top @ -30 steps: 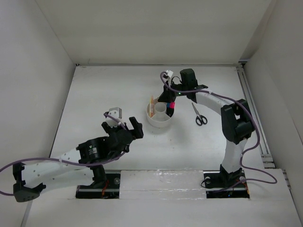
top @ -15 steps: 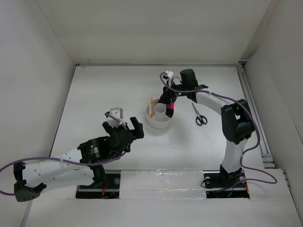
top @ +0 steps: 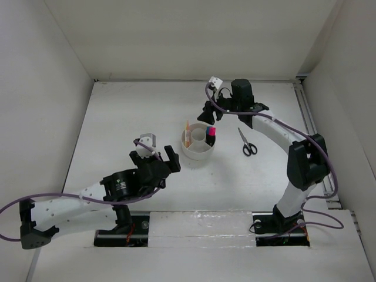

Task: Sort the stationery into containers
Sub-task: Place the stationery in the storage box, then pick up the stapler from the center of the board.

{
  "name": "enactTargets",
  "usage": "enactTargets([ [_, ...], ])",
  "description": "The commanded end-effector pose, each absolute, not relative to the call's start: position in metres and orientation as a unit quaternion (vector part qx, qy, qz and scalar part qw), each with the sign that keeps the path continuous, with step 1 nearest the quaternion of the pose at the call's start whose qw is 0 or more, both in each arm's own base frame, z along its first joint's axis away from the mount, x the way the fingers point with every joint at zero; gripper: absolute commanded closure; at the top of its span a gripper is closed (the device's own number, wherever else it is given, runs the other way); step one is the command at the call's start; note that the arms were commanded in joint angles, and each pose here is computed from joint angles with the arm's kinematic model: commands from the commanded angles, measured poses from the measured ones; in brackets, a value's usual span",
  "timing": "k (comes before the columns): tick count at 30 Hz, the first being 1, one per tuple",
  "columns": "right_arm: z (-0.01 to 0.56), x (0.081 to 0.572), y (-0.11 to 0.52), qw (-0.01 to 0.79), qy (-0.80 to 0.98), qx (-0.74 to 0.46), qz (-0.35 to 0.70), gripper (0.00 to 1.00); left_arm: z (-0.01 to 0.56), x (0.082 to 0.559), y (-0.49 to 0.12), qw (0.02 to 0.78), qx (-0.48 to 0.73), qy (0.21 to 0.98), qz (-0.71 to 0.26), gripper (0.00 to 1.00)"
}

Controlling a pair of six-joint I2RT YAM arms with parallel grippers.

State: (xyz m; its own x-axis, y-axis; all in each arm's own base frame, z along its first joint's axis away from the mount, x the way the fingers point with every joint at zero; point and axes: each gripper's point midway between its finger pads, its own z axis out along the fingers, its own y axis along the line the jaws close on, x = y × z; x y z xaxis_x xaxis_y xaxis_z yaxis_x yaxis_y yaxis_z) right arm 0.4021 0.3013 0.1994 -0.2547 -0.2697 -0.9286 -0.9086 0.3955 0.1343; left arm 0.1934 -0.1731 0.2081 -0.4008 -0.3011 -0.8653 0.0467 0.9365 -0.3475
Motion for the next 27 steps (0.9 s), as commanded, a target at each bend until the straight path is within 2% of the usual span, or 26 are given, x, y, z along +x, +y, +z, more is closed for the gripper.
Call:
enactTargets([
  [1,0.241,0.411,0.295,0.510,0.698,-0.382,0.327,0.33,0.210,0.195,-0.174,0.546,-0.090,0.817,-0.161,0.00],
  [2,0.242,0.410,0.292,0.512,0.703,-0.373,0.322,0.13,0.206,0.195,-0.174,0.542,-0.093,0.821,-0.156,0.00],
  [3,0.254,0.408,0.289,0.521,0.702,-0.364,0.323,0.04,0.206,0.195,-0.174,0.541,-0.093,0.821,-0.156,0.00],
  [4,0.254,0.406,0.287,0.521,0.706,-0.356,0.322,0.00,0.201,0.196,-0.177,0.538,-0.091,0.825,-0.149,0.00],
  [9,0.266,0.409,0.259,0.552,0.751,-0.252,0.258,0.00,0.163,0.208,-0.185,0.499,-0.080,0.854,-0.121,0.00],
  [13,0.263,0.386,0.243,0.539,0.780,-0.181,0.260,0.00,0.138,0.213,-0.178,0.478,-0.095,0.870,-0.068,0.00],
  [15,0.263,0.369,0.247,0.529,0.778,-0.185,0.283,0.00,0.120,0.235,-0.145,0.448,-0.148,0.882,-0.005,0.00],
  [19,0.275,0.333,0.264,0.532,0.759,-0.214,0.307,0.00,0.112,0.257,-0.135,0.440,-0.167,0.882,-0.023,0.00],
  [22,0.286,0.314,0.272,0.537,0.748,-0.223,0.319,0.00,0.095,0.266,-0.113,0.421,-0.196,0.886,0.000,0.00],
  [27,0.286,0.282,0.294,0.522,0.738,-0.252,0.346,0.00,0.083,0.271,-0.116,0.421,-0.176,0.890,-0.006,0.00],
])
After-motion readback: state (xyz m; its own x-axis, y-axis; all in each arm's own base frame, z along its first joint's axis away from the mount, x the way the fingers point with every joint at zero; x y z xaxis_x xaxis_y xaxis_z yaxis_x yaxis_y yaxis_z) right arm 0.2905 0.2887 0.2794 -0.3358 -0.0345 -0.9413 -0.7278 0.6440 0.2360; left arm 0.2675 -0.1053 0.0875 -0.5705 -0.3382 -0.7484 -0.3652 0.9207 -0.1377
